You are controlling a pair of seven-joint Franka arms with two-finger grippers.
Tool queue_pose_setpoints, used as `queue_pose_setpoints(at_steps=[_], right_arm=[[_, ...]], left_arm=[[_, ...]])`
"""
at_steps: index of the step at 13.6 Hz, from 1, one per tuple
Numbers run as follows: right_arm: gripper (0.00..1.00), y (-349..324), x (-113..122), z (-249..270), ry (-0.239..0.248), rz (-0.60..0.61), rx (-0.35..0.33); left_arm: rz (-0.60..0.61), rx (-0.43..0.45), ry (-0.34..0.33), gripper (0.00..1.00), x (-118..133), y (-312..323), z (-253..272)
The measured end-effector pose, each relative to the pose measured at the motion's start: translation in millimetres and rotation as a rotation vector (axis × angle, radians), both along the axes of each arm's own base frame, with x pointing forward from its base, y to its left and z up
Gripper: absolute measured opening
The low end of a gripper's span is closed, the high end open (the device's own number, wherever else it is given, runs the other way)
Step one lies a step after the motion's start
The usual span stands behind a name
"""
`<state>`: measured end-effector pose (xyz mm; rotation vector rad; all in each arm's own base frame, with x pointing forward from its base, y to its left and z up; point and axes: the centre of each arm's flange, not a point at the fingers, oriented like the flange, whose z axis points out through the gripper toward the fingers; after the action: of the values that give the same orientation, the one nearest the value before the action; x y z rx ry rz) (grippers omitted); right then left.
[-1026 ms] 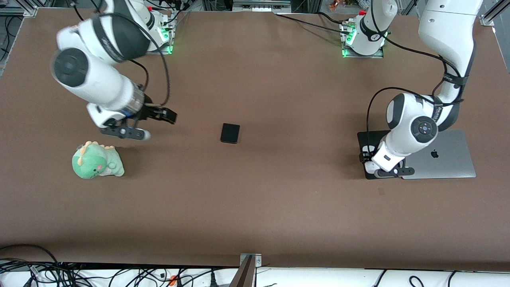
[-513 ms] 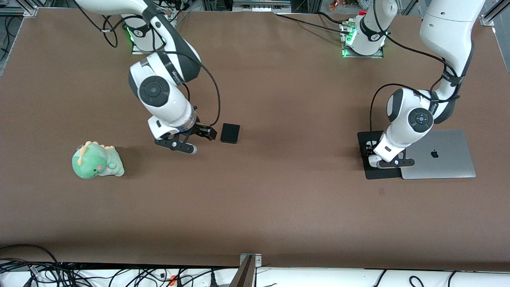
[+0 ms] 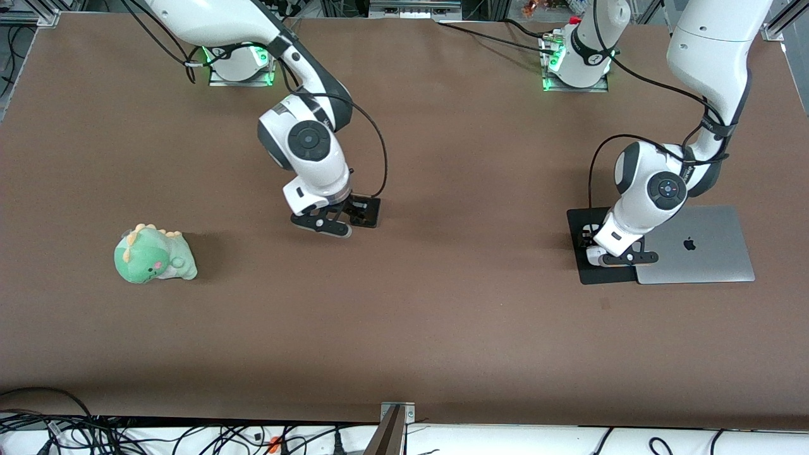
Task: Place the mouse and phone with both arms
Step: 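Carry the mouse to the black pad while the right gripper reaches the phone, then release the mouse on the pad while the right gripper grasps the phone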
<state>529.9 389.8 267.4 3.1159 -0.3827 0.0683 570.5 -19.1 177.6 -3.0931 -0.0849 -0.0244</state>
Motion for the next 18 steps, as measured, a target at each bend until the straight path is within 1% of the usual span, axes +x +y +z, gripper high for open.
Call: queue_pose_setpoints(at_steps=[2,3,5,7,8,9,10,11,12,14,15,16,17,18], right_arm=[[1.00,9,-13,-21,-0.027,0.010,-0.009],[1.00,12,-19,-31,-0.034,0.017,-0.012],[1.00,18,-29,-48,-0.041,0.034,-0.018],[1.00,25,-35,-61,-0.065,0.051,-0.027],[1.00,27,-38,-68,-0.075,0.058,-0.029],[1.00,29,-41,-74,-0.080,0.067,-0.034],[1.00,30,-43,-79,-0.085,0.080,-0.046],[1.00,30,-45,-84,-0.088,0.092,-0.056],[1.00,29,-46,-88,-0.092,0.099,-0.057],[1.00,28,-50,-92,-0.095,0.106,-0.048],[1.00,28,-51,-93,-0.094,0.108,-0.046],[1.00,28,-53,-94,-0.092,0.111,-0.046],[1.00,29,-55,-95,-0.092,0.114,-0.046],[1.00,32,-57,-95,-0.093,0.115,-0.043]], left_arm=[[0.000,0.000,-0.001,0.64,0,9,0],[0.003,0.000,-0.001,0.64,0,12,0],[0.005,-0.001,-0.006,0.67,1,15,-1],[-0.003,-0.003,-0.019,0.84,3,14,-1],[-0.014,-0.003,-0.030,0.95,6,13,2],[-0.024,-0.003,-0.046,1.00,11,13,8],[-0.038,-0.002,-0.063,1.00,18,13,17],[-0.052,0.002,-0.068,1.00,26,13,30],[-0.066,0.009,-0.055,1.00,36,14,47],[-0.079,0.023,-0.022,1.00,57,17,97],[-0.077,0.020,-0.020,1.00,65,20,128],[-0.072,0.012,-0.027,1.00,69,22,160],[-0.070,0.004,-0.032,1.00,68,24,192],[-0.071,0.002,-0.035,1.00,61,26,226]])
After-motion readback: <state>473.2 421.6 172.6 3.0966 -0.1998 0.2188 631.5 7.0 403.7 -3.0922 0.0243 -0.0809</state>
